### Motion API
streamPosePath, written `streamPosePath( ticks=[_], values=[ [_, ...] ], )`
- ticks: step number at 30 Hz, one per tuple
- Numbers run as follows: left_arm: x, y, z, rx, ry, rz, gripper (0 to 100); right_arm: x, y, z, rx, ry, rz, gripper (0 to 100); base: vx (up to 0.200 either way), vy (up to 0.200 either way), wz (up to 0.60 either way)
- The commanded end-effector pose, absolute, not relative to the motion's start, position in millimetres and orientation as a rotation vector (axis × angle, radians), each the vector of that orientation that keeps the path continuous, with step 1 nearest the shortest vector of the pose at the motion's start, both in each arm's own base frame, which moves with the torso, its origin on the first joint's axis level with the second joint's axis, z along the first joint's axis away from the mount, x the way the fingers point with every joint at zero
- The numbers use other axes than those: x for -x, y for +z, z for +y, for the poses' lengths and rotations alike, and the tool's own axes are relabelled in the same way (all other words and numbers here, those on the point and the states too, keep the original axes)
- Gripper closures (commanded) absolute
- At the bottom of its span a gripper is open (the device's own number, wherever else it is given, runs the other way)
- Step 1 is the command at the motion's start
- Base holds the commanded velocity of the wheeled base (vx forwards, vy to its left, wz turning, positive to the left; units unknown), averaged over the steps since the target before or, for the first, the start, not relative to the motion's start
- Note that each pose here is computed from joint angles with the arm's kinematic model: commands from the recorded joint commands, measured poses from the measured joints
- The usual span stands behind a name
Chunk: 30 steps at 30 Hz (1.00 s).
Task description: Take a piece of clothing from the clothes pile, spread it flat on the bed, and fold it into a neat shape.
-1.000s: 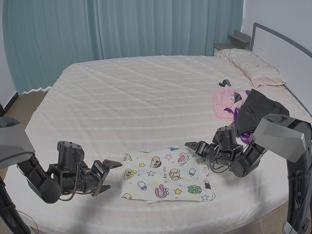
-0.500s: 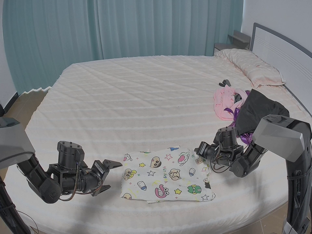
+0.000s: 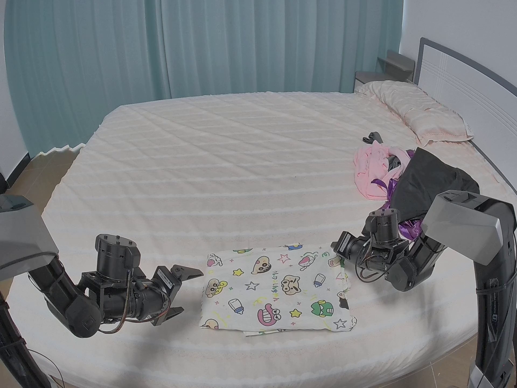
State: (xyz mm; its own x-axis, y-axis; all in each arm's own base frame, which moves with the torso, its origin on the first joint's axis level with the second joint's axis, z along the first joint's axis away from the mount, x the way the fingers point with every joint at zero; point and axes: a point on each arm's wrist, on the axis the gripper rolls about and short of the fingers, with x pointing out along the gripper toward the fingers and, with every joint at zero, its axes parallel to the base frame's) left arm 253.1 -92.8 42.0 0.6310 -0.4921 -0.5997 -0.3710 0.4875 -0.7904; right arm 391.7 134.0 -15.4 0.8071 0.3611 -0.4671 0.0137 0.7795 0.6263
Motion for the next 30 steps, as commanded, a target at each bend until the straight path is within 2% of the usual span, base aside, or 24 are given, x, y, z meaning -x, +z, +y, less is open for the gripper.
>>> streamPosePath(
  ticks=[1,12,13,20,25,29,30],
  values=[
    [-253.2,41.5,-92.9,1.103,-0.087,0.936,0,-392.3,-17.1,131.6,-0.659,0.193,0.614,100,0.0,0.0,0.0],
    [-253.2,41.5,-92.9,1.103,-0.087,0.936,0,-394.3,-16.0,126.9,-0.664,0.184,0.605,100,0.0,0.0,0.0],
    [-253.2,41.5,-92.9,1.103,-0.087,0.936,0,-395.5,-14.4,124.6,-0.668,0.18,0.597,0,0.0,0.0,0.0],
    [-254.4,41.6,-93.3,1.1,-0.091,0.933,0,-394.1,-13.4,122.1,-0.672,0.181,0.579,0,0.0,0.0,0.0],
    [-260.6,41.2,-94.7,1.091,-0.091,0.914,0,-380.4,2.4,114.2,-0.675,0.178,0.563,0,0.0,0.0,0.0],
    [-267.7,38.9,-96.8,1.021,-0.102,0.878,0,-351.0,6.2,109.8,-0.659,0.177,0.624,0,0.0,0.0,0.0],
    [-270.8,33.1,-98.6,0.937,-0.122,0.876,0,-335.0,-0.3,111.1,-0.643,0.179,0.661,0,0.0,0.0,0.0]
  ],
)
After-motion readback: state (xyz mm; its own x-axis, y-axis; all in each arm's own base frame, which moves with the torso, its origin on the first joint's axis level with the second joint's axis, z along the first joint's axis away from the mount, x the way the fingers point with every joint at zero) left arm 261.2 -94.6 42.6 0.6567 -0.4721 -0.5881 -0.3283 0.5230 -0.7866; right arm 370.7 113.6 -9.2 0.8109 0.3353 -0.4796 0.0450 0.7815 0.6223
